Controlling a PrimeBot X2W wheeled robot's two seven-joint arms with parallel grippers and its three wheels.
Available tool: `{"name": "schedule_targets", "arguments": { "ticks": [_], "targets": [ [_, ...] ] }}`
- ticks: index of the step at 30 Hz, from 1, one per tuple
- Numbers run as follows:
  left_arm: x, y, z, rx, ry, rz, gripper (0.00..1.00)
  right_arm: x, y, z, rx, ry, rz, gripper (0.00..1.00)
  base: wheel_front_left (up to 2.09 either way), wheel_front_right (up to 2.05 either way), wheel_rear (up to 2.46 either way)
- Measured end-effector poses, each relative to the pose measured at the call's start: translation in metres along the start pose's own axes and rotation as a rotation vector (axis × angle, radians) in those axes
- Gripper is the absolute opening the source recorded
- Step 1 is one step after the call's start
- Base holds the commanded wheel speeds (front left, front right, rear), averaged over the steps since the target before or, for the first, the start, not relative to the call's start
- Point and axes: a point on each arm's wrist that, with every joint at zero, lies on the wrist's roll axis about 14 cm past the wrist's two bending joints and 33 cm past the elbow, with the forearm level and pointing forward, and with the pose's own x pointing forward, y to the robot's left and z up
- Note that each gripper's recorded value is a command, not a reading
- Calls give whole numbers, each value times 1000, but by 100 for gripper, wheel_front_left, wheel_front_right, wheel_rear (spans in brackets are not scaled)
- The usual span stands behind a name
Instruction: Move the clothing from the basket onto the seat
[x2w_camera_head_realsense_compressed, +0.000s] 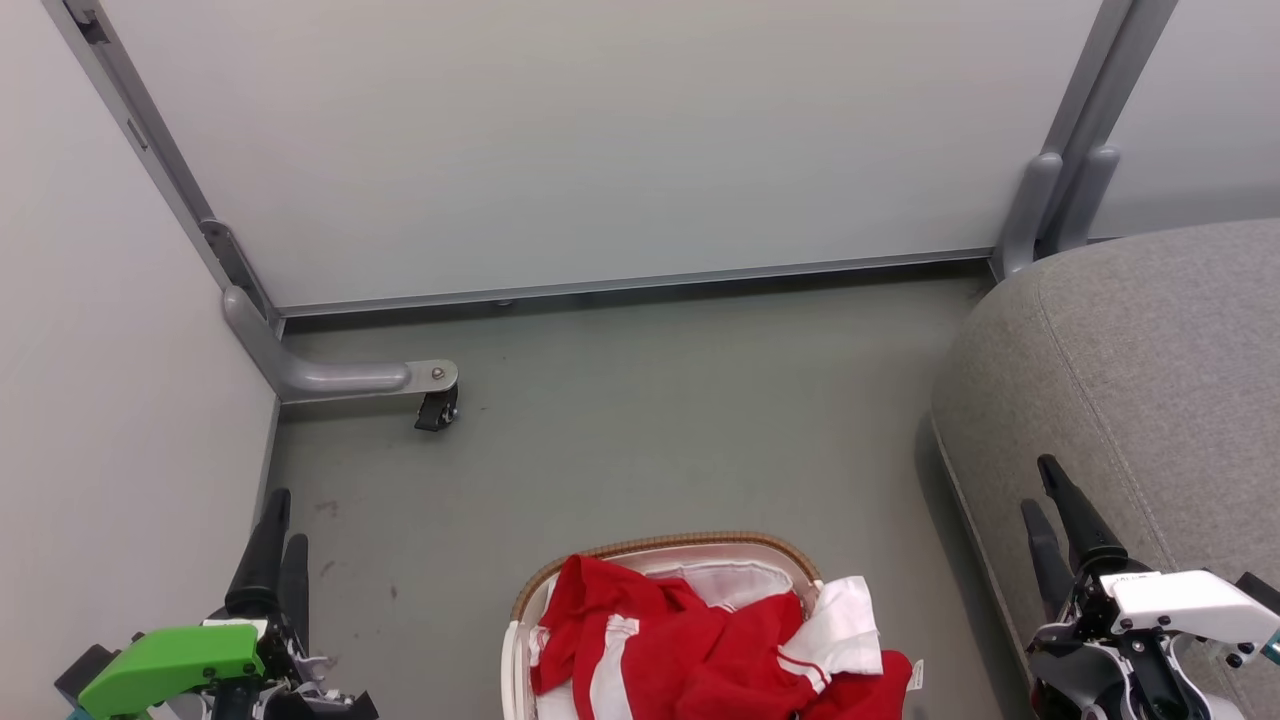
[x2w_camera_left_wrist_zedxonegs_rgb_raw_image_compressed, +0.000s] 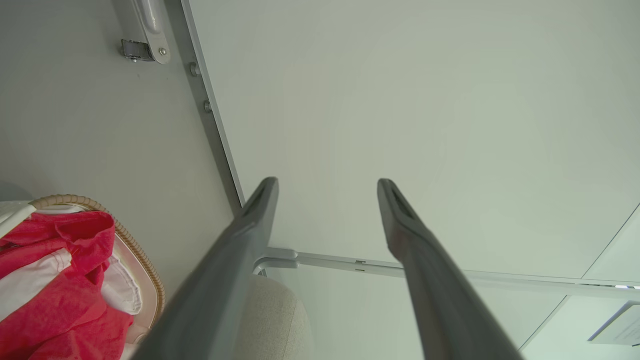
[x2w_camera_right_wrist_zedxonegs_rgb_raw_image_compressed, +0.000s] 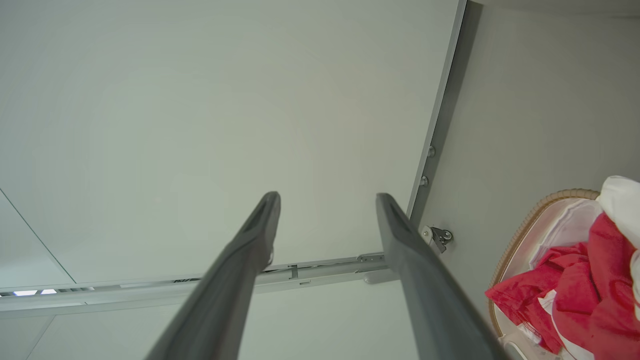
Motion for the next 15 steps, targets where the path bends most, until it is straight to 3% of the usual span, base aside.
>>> {"name": "schedule_targets", "arguments": {
  "ticks": [5,15],
  "targets": [
    [0,4,0,37,-12,14,100,0,-1,1,-38,-8,-5,100,0,0,0],
    [2,6,-1,275,-10,31,100,2,0,7,-263,-18,-12,100,0,0,0]
  ]
}}
